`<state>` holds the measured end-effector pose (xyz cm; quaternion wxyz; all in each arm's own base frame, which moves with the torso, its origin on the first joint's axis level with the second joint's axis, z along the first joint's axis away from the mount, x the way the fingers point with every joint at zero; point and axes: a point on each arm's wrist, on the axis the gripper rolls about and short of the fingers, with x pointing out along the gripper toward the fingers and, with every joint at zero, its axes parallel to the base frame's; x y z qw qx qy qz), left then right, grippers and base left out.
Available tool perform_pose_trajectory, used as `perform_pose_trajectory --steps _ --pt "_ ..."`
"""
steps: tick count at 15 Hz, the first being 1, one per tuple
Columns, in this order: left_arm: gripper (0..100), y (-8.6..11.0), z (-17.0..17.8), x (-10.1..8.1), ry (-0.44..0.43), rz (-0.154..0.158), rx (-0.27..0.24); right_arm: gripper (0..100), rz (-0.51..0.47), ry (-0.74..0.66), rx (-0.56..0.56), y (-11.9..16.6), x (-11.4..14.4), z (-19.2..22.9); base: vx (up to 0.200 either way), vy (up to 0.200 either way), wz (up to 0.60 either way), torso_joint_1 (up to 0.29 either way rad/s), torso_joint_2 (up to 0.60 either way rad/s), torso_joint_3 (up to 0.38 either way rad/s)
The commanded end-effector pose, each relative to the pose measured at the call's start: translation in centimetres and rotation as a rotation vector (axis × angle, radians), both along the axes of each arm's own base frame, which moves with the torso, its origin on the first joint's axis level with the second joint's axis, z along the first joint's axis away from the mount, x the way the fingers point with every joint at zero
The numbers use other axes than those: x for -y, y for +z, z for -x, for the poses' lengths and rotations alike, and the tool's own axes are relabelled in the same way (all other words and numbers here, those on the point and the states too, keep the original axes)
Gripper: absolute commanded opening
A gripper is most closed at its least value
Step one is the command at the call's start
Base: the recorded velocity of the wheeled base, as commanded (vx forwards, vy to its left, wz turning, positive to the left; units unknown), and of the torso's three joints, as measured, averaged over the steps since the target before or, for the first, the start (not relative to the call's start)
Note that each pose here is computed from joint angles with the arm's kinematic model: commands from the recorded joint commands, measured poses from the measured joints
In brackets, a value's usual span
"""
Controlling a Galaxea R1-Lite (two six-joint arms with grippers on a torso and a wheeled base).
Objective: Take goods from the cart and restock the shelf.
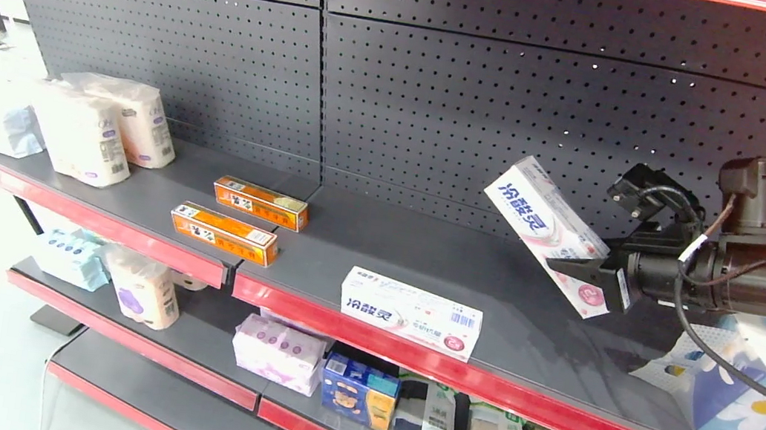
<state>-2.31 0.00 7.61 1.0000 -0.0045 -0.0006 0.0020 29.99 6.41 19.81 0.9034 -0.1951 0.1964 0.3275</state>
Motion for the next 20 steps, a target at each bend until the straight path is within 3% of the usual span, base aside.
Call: perform_pose_trajectory --steps 1,9,13,20 --pt "100 0.0 0.0 0.0 0.001 0.000 -0.001 0 -0.005 0.016 -0.013 -0.6 -0.3 -1.5 0.000 0.000 0.00 0.000 0.00 0.000" --pt "100 0.0 0.0 0.0 0.001 0.000 -0.001 0 -0.015 0.046 -0.066 -1.3 -0.7 -4.4 0.000 0.000 0.00 0.000 0.00 0.000" --pt "100 0.0 0.0 0.0 0.001 0.000 -0.001 0 -0.016 -0.010 -0.105 -2.5 1.4 -5.4 0.000 0.000 0.00 0.000 0.00 0.000" --pt "100 0.0 0.0 0.0 0.001 0.000 -0.001 0 0.005 0.006 -0.131 -4.2 1.0 -7.5 0.000 0.000 0.00 0.000 0.00 0.000"
